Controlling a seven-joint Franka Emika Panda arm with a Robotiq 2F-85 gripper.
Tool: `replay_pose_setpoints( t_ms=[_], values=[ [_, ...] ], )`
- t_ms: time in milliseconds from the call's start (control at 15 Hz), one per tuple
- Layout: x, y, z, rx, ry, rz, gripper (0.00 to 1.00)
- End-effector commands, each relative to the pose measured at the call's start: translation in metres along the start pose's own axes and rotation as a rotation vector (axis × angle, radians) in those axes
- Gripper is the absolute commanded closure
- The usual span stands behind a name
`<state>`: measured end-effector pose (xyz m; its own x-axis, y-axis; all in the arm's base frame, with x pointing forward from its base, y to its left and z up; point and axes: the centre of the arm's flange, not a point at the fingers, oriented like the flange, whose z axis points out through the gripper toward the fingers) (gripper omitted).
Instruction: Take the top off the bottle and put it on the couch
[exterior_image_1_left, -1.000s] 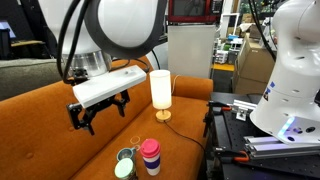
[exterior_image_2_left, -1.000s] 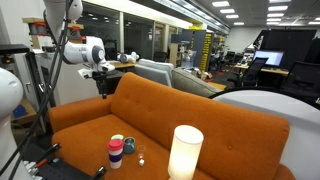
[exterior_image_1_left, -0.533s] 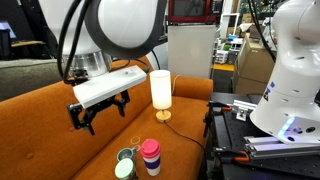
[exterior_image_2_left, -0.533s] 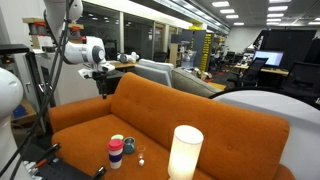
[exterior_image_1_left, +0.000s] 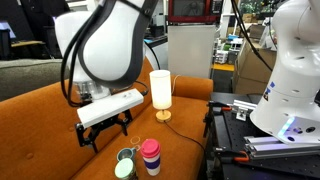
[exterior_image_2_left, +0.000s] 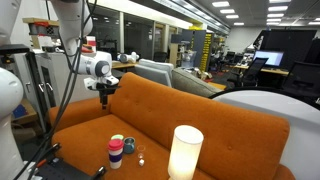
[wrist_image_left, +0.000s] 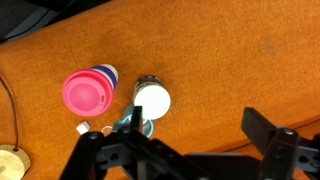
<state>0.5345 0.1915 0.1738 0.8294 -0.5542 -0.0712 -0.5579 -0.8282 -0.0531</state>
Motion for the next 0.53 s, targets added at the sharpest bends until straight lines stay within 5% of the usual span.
replay_pose_setpoints(
  t_ms=[0, 467],
  values=[
    [0.028, -0.012, 0.034, 0.036, 0.033, 0.022, 0.00],
    [0.041, -0.022, 0.084, -0.095, 0.109, 0.014, 0.00]
  ],
)
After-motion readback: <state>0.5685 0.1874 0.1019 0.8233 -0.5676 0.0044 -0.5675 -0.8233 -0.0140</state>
